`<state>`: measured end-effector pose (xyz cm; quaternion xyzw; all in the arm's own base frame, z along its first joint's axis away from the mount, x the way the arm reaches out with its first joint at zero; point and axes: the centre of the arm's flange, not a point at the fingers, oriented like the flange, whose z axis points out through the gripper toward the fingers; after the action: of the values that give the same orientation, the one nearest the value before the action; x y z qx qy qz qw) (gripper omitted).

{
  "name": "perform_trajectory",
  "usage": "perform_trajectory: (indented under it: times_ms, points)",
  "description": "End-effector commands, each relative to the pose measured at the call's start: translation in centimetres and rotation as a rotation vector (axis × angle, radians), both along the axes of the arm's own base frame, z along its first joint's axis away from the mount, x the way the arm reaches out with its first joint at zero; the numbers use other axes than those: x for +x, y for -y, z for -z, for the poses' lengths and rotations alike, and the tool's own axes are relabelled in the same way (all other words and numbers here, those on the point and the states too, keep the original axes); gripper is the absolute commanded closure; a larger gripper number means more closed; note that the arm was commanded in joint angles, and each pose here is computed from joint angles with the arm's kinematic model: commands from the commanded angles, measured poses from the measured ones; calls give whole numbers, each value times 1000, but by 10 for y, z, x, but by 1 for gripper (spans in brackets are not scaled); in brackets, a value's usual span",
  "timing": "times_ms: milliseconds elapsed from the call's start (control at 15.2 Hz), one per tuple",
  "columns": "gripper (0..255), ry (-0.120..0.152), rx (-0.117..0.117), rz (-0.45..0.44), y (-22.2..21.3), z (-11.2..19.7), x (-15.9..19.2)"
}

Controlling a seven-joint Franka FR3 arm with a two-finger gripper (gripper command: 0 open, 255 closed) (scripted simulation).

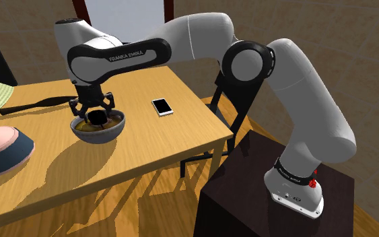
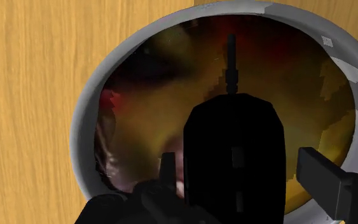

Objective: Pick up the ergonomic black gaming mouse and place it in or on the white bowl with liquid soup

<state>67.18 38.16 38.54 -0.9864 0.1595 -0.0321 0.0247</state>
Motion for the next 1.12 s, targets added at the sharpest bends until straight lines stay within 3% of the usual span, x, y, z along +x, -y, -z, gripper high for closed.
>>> perform_trajectory:
  times_ms: [0,264,528,1056]
  points:
    - [0,0,0,0,0,0,0]
    - [0,0,0,0,0,0,0]
    - [0,0,0,0,2,-50,-4]
    - [0,0,0,0,2,-50,-4]
